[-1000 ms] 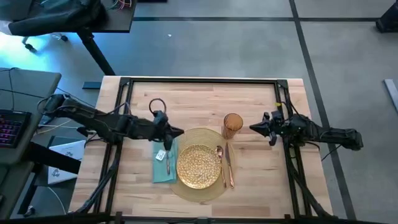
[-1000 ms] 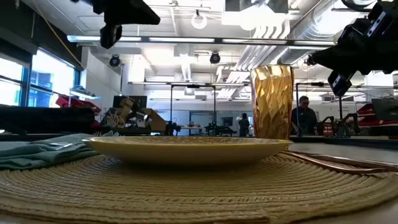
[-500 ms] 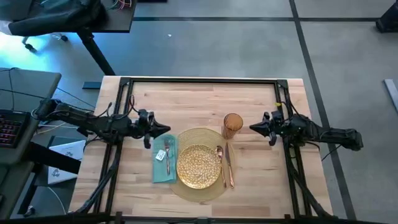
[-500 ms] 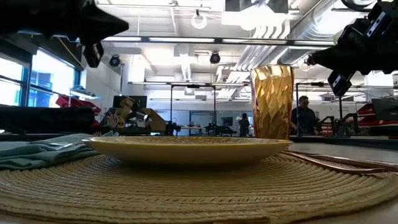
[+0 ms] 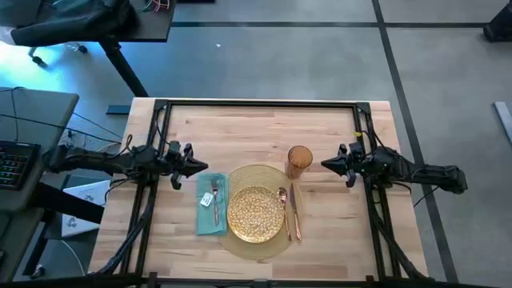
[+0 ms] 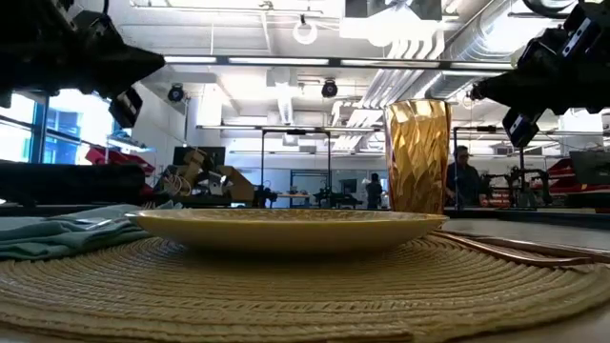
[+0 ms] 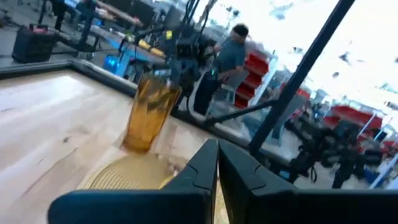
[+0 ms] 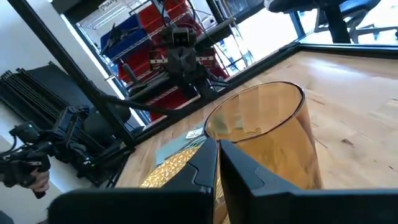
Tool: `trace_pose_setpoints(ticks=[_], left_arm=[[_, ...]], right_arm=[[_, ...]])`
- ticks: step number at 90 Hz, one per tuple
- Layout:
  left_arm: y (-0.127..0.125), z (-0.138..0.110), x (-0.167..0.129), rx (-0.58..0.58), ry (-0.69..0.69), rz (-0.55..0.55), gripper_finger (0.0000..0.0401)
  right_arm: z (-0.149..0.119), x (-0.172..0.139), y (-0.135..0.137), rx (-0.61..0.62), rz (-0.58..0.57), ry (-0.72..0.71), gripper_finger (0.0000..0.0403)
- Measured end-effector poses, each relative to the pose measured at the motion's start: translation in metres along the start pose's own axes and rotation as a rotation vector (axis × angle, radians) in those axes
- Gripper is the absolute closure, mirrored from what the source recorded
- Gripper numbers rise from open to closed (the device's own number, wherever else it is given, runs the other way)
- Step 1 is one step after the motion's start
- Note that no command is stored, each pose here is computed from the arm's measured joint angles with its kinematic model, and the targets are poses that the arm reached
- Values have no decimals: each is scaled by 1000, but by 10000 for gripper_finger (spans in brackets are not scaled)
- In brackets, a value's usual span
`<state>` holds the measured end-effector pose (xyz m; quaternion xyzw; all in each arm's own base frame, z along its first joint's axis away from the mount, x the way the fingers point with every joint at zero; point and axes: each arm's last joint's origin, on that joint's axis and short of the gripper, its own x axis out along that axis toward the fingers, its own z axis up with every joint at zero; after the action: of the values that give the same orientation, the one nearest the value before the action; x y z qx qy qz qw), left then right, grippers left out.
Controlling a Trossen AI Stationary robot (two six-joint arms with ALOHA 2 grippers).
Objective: Set table place
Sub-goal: Return to Home Position
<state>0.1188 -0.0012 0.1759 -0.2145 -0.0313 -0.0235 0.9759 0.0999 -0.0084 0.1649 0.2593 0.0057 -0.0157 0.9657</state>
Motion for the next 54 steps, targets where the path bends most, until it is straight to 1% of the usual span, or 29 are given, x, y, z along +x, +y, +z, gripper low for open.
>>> trace_pose_setpoints(ticks=[18, 34, 43, 54], left_arm=[[2, 1, -1, 130, 33, -74, 401], [6, -2, -1, 226, 75, -60, 401], [8, -7, -1, 243, 122, -36, 401], [14, -18, -4, 201, 242, 31, 401]], right_arm=[[0, 0, 0, 0, 0, 0, 402], [0, 0, 0, 0, 0, 0, 402], [0, 0, 0, 0, 0, 0, 402], [0, 0, 0, 0, 0, 0, 402]])
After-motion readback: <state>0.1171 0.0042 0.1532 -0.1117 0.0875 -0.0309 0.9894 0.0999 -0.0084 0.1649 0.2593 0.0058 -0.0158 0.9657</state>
